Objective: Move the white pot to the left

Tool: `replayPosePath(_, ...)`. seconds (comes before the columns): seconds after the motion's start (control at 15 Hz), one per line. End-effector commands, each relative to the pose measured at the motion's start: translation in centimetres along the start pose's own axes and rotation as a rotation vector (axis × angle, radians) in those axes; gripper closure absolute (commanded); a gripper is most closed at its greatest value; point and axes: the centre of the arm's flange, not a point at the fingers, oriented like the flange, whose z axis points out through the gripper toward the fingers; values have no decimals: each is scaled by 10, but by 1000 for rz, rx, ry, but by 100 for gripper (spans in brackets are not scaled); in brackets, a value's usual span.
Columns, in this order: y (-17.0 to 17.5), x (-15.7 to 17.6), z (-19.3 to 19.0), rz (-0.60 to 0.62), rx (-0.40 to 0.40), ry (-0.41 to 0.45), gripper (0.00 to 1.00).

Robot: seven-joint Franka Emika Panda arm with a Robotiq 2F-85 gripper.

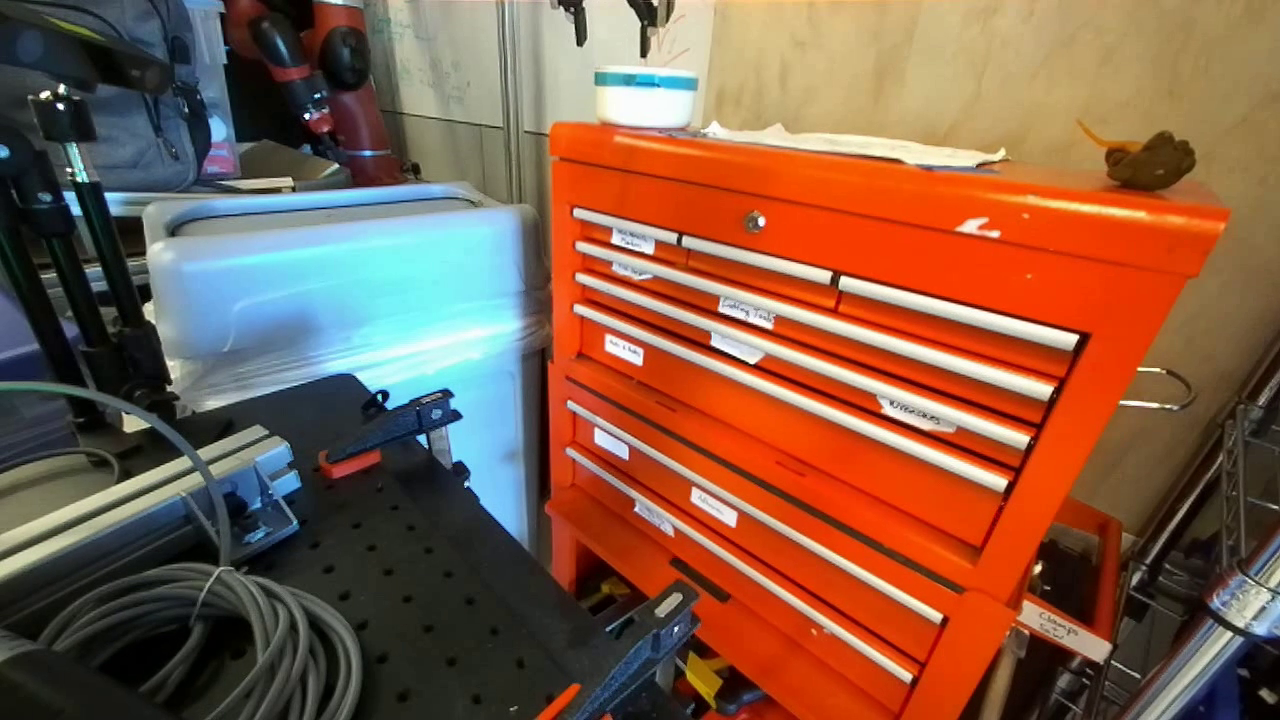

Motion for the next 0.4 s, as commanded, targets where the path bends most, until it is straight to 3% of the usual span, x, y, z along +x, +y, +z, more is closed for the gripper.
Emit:
replayPosePath(0.0,11,12,-74,11,9,-3,0)
replayPosePath(0.13,21,8,-118,74,-37,-81,0)
replayPosePath(0.2,14,15,-66,33,-9,-23,0)
replayPosePath(0.33,24,14,-103,64,-30,-53,0)
